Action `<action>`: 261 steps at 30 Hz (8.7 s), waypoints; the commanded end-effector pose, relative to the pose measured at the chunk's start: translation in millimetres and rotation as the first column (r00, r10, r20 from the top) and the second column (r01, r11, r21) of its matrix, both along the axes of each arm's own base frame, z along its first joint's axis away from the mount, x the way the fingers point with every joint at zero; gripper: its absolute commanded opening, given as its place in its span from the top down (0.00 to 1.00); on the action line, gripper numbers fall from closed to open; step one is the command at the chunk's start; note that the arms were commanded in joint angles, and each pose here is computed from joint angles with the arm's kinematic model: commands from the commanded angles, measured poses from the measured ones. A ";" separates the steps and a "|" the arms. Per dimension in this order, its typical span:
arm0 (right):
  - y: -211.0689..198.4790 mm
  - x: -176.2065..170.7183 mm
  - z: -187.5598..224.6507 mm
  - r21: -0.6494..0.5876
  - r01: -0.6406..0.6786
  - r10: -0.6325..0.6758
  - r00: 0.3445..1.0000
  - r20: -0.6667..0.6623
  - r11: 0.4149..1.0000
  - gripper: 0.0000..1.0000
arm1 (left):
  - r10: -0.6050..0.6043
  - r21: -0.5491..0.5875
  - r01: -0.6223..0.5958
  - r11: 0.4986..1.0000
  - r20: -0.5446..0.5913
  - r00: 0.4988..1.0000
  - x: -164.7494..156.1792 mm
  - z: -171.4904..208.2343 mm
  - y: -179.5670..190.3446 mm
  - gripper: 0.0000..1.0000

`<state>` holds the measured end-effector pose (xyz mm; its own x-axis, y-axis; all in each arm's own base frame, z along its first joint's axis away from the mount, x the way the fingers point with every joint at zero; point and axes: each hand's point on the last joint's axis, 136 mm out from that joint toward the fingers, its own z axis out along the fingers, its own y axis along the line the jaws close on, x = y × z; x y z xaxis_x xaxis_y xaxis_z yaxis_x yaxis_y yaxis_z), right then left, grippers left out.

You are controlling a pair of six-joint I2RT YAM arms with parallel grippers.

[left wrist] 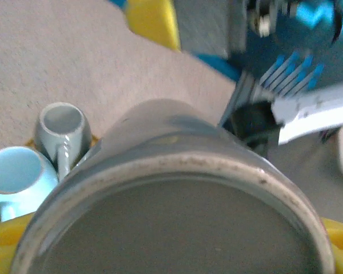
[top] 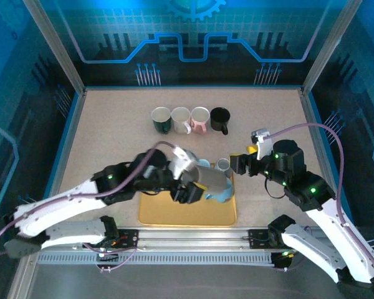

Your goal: Turn the mug right side up

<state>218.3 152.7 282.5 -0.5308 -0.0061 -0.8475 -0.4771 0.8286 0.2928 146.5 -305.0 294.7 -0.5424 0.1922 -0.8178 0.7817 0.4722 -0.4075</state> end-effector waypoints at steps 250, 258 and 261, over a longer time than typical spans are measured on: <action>72.8 -44.8 -74.7 -0.076 -0.267 0.254 0.956 -0.149 0.961 0.49 | 0.944 0.753 -0.631 0.187 -0.316 -0.096 124.4 -217.6 170.6 0.02; 77.3 -46.1 -78.7 -0.052 -0.271 0.259 0.951 -0.171 0.961 0.49 | 0.949 0.794 -0.589 0.149 -0.283 -0.142 123.1 -244.6 175.4 0.11; 78.8 -45.2 -81.0 -0.051 -0.269 0.257 0.950 -0.179 0.962 0.49 | 0.947 0.793 -0.590 0.152 -0.288 -0.144 121.9 -248.3 175.0 0.20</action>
